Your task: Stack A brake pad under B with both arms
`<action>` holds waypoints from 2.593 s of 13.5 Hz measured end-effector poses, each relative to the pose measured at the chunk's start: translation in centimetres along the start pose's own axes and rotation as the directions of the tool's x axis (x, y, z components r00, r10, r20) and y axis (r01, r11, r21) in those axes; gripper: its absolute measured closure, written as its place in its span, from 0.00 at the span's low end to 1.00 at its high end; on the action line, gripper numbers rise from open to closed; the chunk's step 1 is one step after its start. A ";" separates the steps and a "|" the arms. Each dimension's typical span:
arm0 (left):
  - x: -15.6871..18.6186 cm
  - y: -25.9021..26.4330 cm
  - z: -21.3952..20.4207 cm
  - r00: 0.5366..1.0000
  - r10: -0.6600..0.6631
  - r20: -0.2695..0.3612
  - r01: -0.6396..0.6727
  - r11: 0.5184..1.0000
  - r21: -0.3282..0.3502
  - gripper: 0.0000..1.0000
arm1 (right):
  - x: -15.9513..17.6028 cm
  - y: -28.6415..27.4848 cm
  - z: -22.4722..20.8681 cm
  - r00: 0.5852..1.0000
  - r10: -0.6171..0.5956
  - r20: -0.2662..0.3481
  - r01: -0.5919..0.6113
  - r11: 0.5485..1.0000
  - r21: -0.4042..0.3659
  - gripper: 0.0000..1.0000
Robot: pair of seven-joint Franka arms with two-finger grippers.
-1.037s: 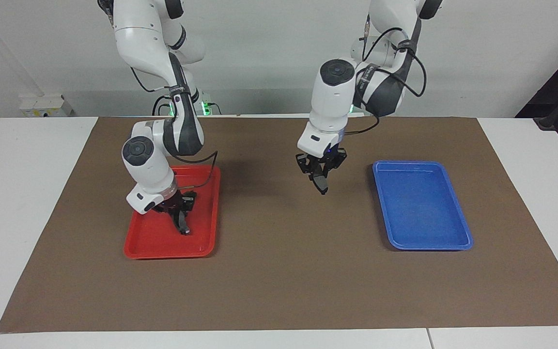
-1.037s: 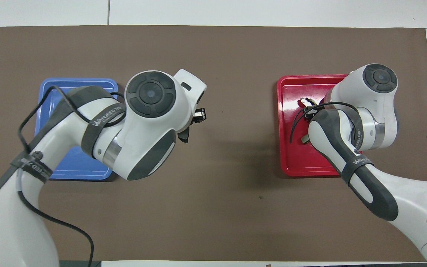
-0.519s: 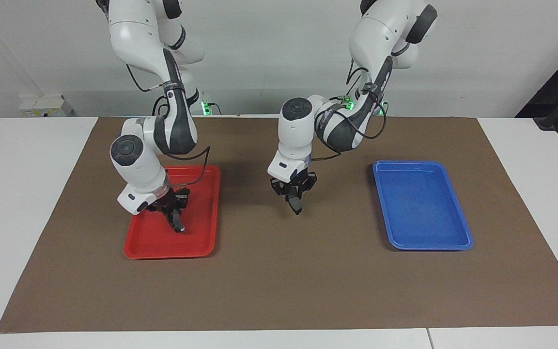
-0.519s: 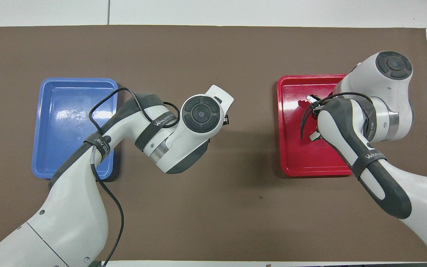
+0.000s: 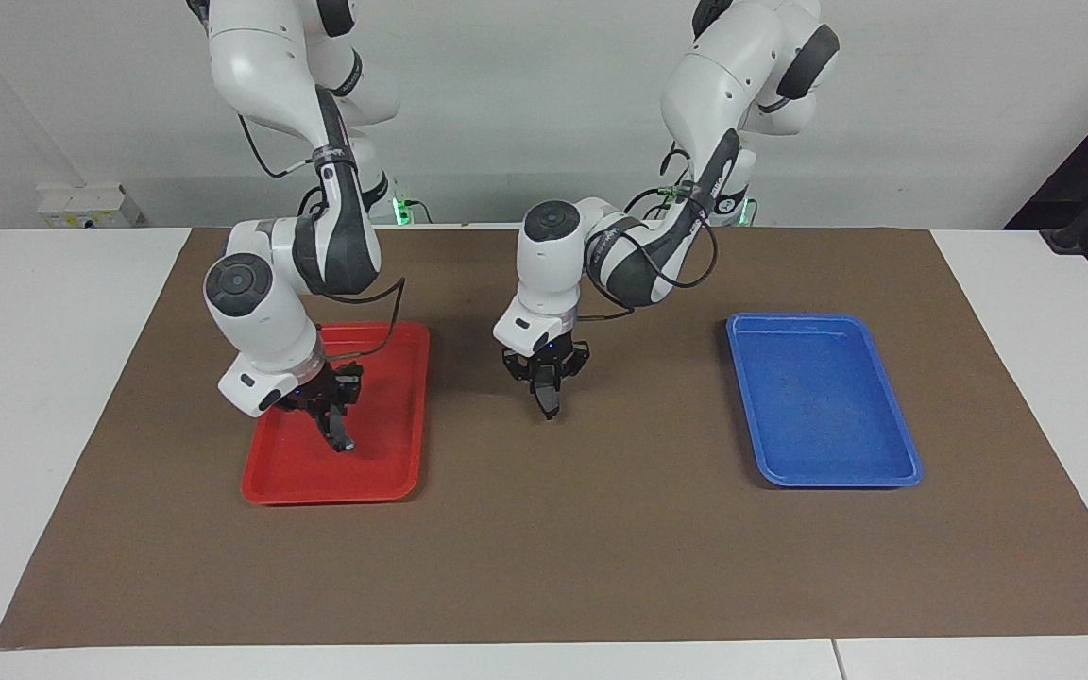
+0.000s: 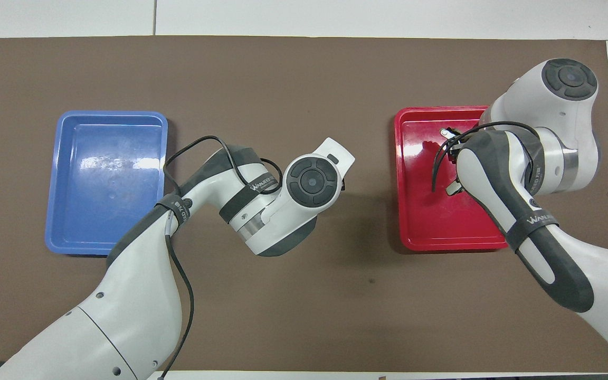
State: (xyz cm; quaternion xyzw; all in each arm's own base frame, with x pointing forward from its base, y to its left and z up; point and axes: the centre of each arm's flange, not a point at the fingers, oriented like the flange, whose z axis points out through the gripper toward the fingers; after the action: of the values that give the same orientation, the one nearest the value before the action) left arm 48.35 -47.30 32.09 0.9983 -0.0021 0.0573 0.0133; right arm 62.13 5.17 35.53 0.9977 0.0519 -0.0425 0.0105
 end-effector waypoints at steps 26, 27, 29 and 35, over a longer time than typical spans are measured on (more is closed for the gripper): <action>9.4 -15.3 -18.6 0.997 -0.003 0.073 -0.011 0.981 0.194 0.00 | 0.5 -13.8 -6.6 0.994 -0.107 -0.036 0.107 0.994 0.010 0.57; 9.8 -17.3 -19.8 0.996 0.009 0.090 -0.027 0.981 0.192 0.00 | 0.3 -16.4 -6.9 0.994 -0.099 -0.037 0.099 0.995 0.009 0.57; 11.2 -22.8 -22.0 0.993 0.024 0.119 -0.044 0.984 0.170 0.00 | 0.1 -21.4 -6.5 0.996 -0.077 -0.035 0.077 0.997 0.012 0.57; 12.2 -40.1 -28.3 0.992 0.021 0.127 -0.025 0.999 0.030 0.00 | 0.4 -29.2 -1.7 0.998 -0.053 -0.038 0.055 0.997 0.056 0.57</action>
State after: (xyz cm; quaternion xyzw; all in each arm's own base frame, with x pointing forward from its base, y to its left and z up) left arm 57.48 -6.53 60.49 0.9999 -0.0137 -0.0062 -0.0034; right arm 59.64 34.24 36.65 0.9964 0.0776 -0.0257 -0.0202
